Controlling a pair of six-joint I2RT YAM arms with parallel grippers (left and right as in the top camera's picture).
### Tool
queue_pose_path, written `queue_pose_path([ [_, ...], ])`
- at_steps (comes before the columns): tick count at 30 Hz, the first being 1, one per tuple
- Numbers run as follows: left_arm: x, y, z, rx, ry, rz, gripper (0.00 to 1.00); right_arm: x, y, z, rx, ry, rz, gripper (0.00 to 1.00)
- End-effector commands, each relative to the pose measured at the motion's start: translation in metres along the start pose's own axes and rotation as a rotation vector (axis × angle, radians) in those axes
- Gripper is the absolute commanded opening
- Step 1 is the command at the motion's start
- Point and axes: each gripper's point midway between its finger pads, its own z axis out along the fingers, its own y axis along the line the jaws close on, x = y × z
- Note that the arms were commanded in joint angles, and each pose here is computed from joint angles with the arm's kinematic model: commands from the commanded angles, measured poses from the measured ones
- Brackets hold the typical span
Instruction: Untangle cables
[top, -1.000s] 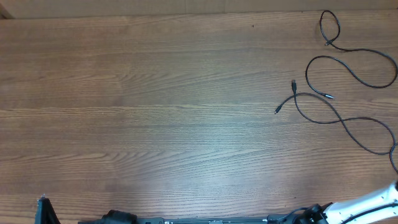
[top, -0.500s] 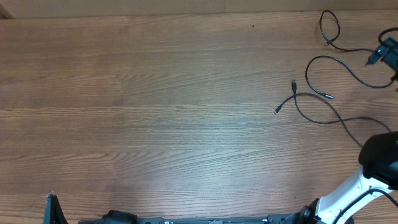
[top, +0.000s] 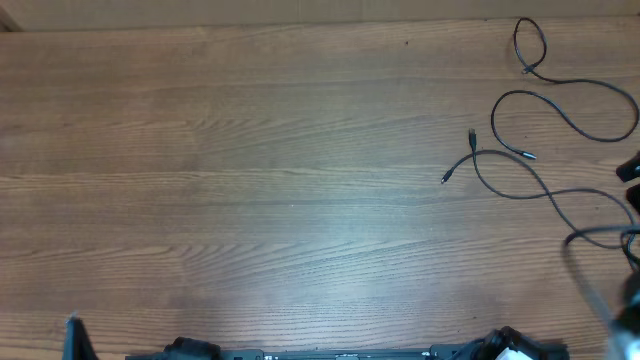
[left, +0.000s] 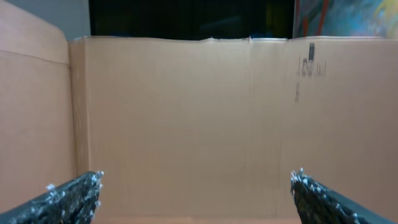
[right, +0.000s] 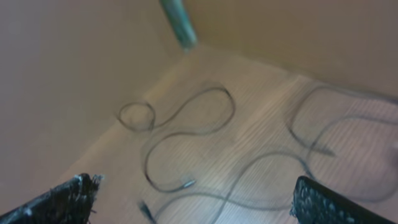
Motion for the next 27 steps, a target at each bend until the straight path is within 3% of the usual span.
queue_pose_path([
  [1, -0.012, 0.003, -0.005, -0.007, -0.048, 0.021, 1.0, 0.119, -0.032, 0.06, 0.02, 0.274, 0.178, 1.0],
  [5, -0.014, 0.003, -0.005, -0.008, -0.054, 0.018, 0.99, 0.18, -0.059, 0.102, 0.156, 0.476, 0.278, 1.0],
  [12, -0.016, 0.003, -0.005, -0.007, -0.067, -0.025, 1.0, 0.254, -0.09, 0.18, 0.304, 0.685, 0.349, 1.0],
  [18, -0.02, 0.003, -0.006, -0.006, -0.08, -0.068, 1.0, 0.264, -0.091, 0.204, 0.29, 0.695, 0.355, 1.0],
  [27, -0.021, 0.003, -0.006, -0.004, -0.086, -0.09, 1.0, 0.272, -0.04, 0.209, 0.086, 0.737, 0.288, 1.0],
])
